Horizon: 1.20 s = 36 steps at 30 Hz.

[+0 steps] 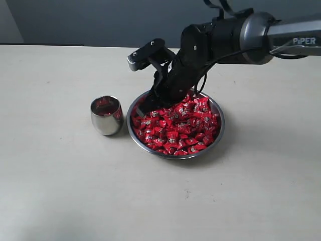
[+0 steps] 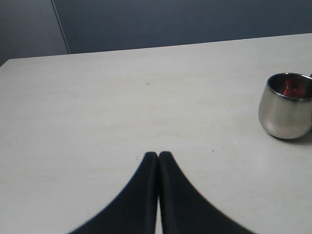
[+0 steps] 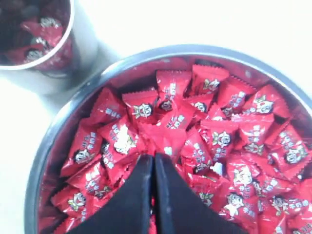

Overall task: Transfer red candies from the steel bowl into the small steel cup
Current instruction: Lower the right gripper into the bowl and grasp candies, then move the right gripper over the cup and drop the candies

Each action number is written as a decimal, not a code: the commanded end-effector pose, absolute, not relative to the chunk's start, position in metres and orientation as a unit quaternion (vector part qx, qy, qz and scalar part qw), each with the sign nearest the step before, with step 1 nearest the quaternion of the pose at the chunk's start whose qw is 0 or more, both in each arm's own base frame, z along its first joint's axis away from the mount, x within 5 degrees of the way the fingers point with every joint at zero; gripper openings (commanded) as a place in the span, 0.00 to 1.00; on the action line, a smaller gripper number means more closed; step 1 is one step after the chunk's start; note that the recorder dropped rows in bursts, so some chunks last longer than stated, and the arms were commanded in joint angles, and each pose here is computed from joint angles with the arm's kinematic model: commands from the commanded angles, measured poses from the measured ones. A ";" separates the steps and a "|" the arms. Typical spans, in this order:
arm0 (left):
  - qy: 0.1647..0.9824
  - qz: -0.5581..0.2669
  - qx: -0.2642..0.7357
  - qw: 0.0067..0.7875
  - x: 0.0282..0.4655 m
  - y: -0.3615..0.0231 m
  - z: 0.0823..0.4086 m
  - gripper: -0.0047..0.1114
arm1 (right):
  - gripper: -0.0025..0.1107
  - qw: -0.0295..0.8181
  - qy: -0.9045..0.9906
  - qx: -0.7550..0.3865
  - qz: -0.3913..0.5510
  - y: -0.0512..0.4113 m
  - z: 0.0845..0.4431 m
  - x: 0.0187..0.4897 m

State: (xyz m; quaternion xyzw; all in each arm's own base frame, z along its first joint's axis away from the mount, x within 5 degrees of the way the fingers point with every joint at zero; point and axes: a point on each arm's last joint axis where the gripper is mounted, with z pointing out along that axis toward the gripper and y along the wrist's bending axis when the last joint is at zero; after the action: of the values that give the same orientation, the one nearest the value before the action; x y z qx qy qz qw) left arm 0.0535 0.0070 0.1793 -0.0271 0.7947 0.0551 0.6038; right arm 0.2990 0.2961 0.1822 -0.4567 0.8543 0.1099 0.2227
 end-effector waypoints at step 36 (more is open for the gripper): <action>0.789 0.054 -0.024 0.611 0.053 0.007 0.183 0.04 | 0.03 0.267 0.824 -0.436 0.243 0.368 0.171 0.295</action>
State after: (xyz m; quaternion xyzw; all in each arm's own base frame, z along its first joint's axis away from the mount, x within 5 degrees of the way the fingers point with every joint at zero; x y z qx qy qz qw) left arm 0.0535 0.0070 0.1793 -0.0271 0.7947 0.0551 0.6038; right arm 0.2938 0.3681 0.1682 -0.4282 0.8283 0.2474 0.2632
